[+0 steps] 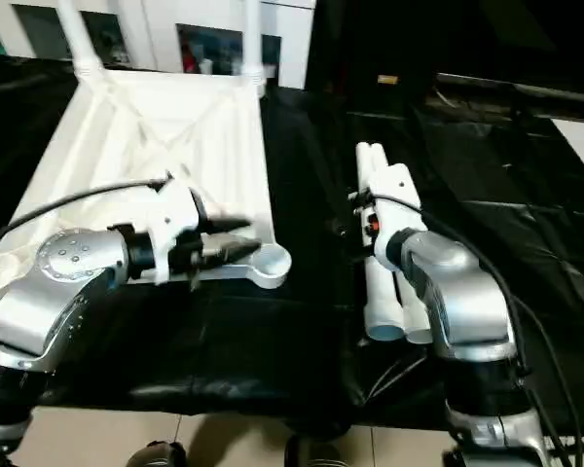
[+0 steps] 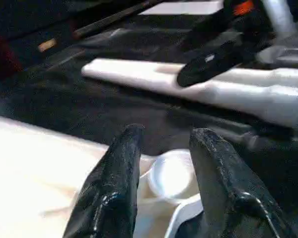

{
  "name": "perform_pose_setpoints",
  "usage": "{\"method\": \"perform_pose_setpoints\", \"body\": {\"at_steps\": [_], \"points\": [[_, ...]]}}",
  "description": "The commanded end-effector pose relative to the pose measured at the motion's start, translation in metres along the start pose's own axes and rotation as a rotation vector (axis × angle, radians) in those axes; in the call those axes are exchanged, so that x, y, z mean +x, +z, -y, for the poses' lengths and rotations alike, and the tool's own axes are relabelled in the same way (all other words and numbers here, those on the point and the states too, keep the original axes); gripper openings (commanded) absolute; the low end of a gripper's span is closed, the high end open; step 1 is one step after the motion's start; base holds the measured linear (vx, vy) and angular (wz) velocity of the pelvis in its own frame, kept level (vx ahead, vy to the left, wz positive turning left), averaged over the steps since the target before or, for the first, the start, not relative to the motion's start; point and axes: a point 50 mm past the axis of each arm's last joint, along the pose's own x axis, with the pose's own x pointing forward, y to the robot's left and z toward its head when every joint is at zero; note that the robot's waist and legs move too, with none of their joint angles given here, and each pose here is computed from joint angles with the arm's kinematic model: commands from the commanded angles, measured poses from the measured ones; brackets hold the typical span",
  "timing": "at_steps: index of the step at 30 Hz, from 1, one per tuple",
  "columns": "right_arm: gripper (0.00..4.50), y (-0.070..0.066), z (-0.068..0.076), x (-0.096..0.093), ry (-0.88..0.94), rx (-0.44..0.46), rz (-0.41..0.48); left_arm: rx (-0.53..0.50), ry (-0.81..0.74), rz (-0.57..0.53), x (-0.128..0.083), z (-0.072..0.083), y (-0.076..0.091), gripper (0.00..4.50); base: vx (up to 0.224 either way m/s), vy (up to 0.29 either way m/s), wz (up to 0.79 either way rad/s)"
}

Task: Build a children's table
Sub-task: Rotate table base, then pick table leg

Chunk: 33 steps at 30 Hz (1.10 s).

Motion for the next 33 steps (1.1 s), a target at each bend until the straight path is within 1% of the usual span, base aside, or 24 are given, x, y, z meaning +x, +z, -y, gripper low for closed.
{"method": "perform_pose_setpoints", "body": {"at_steps": [1,2,4,7,11,12,16,17,20,24,27,28,29,31,33], "points": [[4.46,0.002,0.006,-0.002,-0.084,0.026,-0.084,-0.001,0.029,-0.025,-0.006,-0.001,-0.004,1.86,0.000,0.000,0.00],[4.46,0.001,0.006,-0.003,-0.097,0.032,-0.116,-0.006,0.021,-0.031,-0.009,0.001,-0.005,1.86,0.000,0.000,0.00],[4.46,0.001,0.007,-0.004,-0.105,0.042,-0.142,-0.015,0.006,-0.035,-0.013,0.003,-0.004,1.86,0.000,0.000,0.00],[4.46,0.001,0.005,-0.005,-0.113,0.092,-0.181,-0.016,-0.031,-0.057,-0.020,0.007,-0.002,1.86,0.000,0.000,0.00],[4.46,-0.004,0.001,-0.008,-0.106,0.143,-0.240,-0.023,-0.074,-0.084,-0.030,0.012,0.001,1.86,0.000,0.000,0.00],[4.46,-0.004,0.001,-0.008,-0.106,0.144,-0.241,-0.023,-0.075,-0.085,-0.030,0.012,0.001,1.86,0.000,0.000,0.00],[4.46,-0.008,-0.006,-0.010,-0.091,0.159,-0.290,-0.019,-0.071,-0.100,-0.037,0.011,0.003,1.86,0.000,0.000,0.00],[4.46,-0.006,-0.010,-0.010,-0.075,0.156,-0.297,-0.018,-0.069,-0.104,-0.039,0.012,0.005,1.86,0.000,0.000,0.00],[4.46,-0.004,-0.013,-0.011,-0.060,0.152,-0.291,-0.017,-0.068,-0.104,-0.040,0.012,0.005,1.86,0.000,0.000,0.00],[4.46,0.004,-0.023,-0.011,-0.008,0.158,-0.259,-0.018,-0.072,-0.112,-0.042,0.014,0.006,1.86,0.000,0.000,0.00],[4.46,0.008,-0.027,-0.012,0.016,0.167,-0.238,-0.017,-0.073,-0.112,-0.042,0.015,0.007,1.86,0.000,0.000,0.00],[4.46,0.011,-0.028,-0.013,0.027,0.169,-0.218,-0.017,-0.072,-0.112,-0.042,0.015,0.007,1.86,0.000,0.000,0.00],[4.46,0.019,-0.031,-0.014,0.050,0.169,-0.160,-0.017,-0.070,-0.114,-0.043,0.014,0.007,1.86,0.000,0.000,0.00],[4.46,0.022,-0.029,-0.015,0.036,0.168,-0.141,-0.019,-0.071,-0.117,-0.043,0.015,0.007,1.86,0.000,0.000,0.00],[4.46,0.022,-0.026,-0.016,0.000,0.163,-0.146,-0.021,-0.072,-0.118,-0.043,0.015,0.007,1.86,0.000,0.000,0.00]]}}
